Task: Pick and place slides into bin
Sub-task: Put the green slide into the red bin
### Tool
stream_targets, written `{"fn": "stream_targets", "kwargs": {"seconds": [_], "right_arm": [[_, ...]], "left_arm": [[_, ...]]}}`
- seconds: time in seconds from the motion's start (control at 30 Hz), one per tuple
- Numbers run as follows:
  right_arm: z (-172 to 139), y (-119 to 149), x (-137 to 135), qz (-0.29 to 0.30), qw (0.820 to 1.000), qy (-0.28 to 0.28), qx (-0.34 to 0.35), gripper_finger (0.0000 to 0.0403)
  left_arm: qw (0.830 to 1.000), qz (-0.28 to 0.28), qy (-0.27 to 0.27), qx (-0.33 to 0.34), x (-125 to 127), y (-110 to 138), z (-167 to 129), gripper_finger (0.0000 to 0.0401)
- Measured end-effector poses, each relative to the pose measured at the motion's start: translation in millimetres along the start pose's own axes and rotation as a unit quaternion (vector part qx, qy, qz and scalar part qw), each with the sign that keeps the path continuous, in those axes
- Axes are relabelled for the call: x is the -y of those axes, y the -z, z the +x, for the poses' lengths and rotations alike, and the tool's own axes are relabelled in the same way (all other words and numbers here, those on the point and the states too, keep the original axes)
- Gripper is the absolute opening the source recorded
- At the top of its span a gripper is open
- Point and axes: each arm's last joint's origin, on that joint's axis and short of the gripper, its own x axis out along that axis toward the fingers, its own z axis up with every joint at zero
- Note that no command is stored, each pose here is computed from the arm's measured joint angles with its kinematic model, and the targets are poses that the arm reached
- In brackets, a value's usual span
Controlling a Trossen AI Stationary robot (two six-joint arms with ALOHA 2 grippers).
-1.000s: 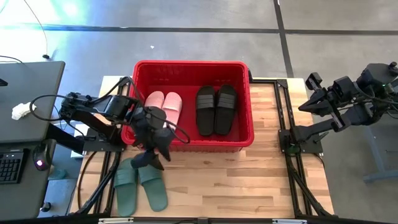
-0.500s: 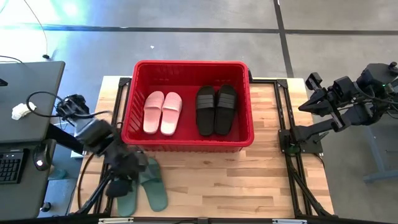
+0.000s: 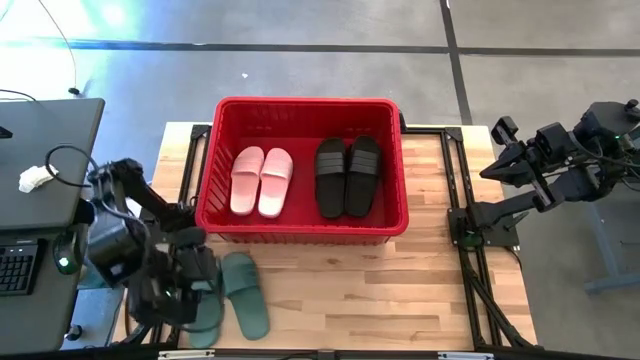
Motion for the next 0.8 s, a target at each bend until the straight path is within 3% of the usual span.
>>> {"fn": "stream_targets", "kwargs": {"seconds": [0.4,0.8], "right_arm": [[-0.1,0.0,0.0,0.0,1.0,0.0,0.0,0.0],[0.0,0.0,0.0,0.0,1.0,0.0,0.0,0.0]], "left_arm": [[1.0,0.002,-0.017,0.014,36.8,-7.1,38.0,0.0221],[1.0,-0.005,-0.021,-0.021,57.1,-5.7,64.4,0.0221]]}}
